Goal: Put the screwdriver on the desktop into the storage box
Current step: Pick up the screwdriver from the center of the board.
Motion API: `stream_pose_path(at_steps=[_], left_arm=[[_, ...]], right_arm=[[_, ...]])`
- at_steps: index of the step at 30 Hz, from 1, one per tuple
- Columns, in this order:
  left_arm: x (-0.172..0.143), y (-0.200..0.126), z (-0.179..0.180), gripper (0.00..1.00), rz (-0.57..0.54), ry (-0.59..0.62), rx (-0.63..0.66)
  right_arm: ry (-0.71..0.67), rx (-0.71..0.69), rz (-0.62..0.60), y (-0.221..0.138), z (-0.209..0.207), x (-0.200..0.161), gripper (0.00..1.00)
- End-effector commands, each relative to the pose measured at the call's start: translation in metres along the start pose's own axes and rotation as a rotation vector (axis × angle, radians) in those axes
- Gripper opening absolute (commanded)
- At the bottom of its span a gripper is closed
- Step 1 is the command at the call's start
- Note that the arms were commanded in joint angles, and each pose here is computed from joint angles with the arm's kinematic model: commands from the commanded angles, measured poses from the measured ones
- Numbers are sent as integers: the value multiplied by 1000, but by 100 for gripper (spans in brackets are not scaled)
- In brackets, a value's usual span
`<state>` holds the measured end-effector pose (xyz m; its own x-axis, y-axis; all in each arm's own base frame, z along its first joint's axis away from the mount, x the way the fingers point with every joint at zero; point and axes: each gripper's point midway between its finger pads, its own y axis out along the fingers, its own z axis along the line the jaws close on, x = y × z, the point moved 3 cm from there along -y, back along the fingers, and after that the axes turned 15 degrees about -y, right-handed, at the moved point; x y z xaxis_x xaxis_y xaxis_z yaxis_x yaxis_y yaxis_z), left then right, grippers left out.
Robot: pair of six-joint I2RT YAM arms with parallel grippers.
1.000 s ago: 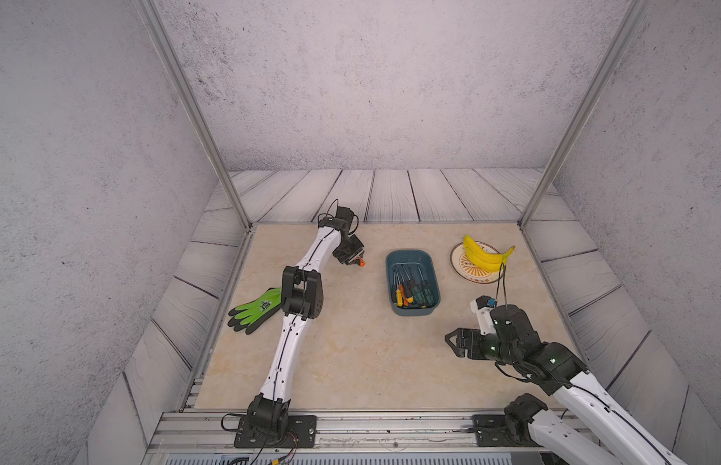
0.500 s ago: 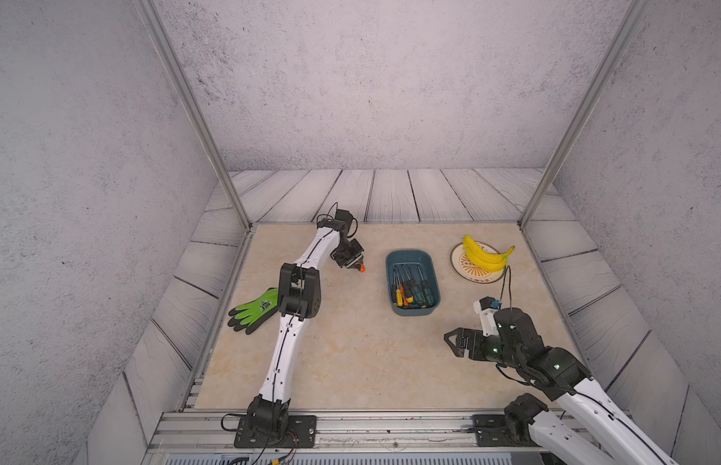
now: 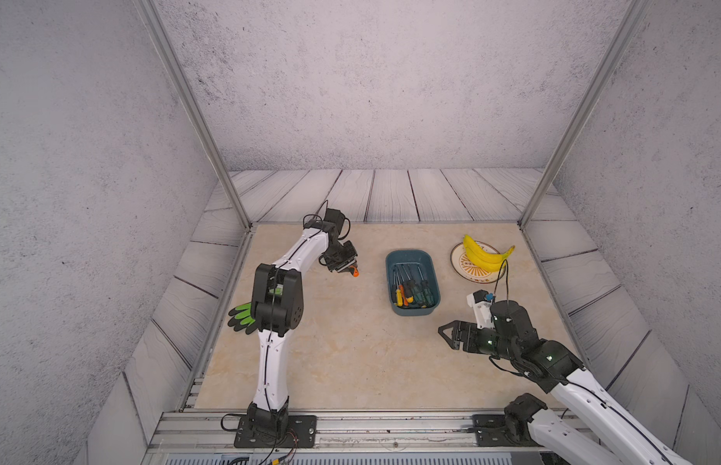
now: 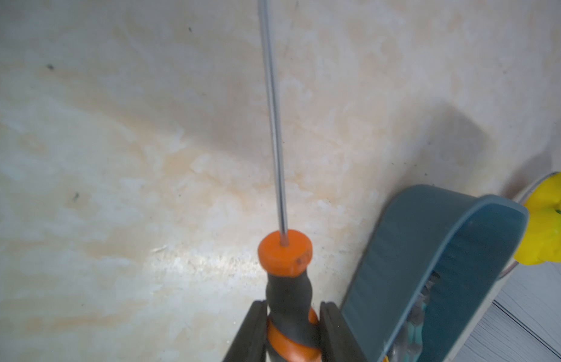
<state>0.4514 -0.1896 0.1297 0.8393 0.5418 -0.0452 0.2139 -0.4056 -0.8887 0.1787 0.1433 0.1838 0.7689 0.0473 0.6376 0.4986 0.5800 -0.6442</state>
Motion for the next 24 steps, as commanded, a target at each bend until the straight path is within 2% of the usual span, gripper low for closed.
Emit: stream_pose_path(at_steps=[1, 7, 15, 18, 24], left_arm=[[-15, -24, -13, 0, -13, 97, -109], [-66, -63, -21, 0, 19, 282, -231], [-136, -102, -10, 0, 40, 484, -372], [-157, -110, -5, 0, 49, 537, -416], [-180, -116, 11, 0, 48, 572, -430]], right_arm=[[-47, 35, -58, -8, 11, 20, 85], [-83, 79, -47, -8, 26, 41, 85], [-101, 173, -69, -7, 45, 67, 82], [-98, 205, -79, -8, 50, 73, 82], [-88, 240, -81, -9, 55, 78, 81]])
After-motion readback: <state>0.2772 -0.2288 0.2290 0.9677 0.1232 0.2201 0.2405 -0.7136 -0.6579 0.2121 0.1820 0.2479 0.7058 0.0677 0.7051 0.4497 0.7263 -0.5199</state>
